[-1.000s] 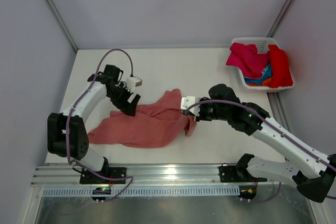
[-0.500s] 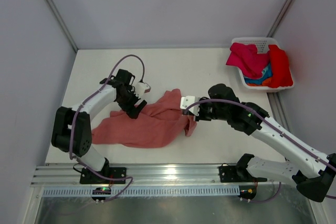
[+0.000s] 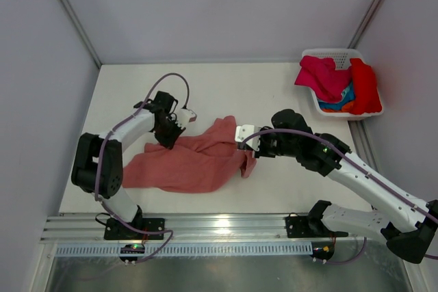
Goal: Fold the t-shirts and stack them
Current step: Flatten the tshirt out
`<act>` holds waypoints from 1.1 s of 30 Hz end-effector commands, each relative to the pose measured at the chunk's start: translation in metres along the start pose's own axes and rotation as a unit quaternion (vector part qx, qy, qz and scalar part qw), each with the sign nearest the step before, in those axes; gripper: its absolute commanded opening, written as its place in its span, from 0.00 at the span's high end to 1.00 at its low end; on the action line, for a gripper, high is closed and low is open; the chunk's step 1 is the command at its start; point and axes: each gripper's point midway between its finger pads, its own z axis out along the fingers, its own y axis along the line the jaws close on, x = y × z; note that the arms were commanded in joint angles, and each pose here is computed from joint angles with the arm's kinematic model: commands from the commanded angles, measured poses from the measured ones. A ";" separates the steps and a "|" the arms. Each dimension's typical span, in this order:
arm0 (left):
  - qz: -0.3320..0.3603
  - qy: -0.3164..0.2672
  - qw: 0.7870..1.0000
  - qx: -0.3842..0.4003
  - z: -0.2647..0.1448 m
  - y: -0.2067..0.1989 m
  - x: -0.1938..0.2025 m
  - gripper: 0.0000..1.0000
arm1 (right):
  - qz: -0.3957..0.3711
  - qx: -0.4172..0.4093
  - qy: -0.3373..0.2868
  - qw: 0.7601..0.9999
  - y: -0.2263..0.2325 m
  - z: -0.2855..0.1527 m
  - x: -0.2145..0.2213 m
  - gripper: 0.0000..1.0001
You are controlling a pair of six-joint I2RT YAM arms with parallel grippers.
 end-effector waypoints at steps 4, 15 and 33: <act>0.001 -0.046 0.997 -0.055 -0.042 0.015 -0.027 1.00 | 0.000 0.027 -0.034 0.999 -0.011 -0.005 -0.016 0.97; -0.082 -0.271 0.895 -0.346 -0.269 0.109 -0.151 1.00 | 0.008 0.104 -0.009 0.995 -0.038 0.010 -0.003 0.97; 0.007 -0.171 0.951 -0.258 -0.262 -0.017 0.039 0.14 | -0.038 -0.102 -0.031 0.994 0.043 -0.033 -0.006 0.96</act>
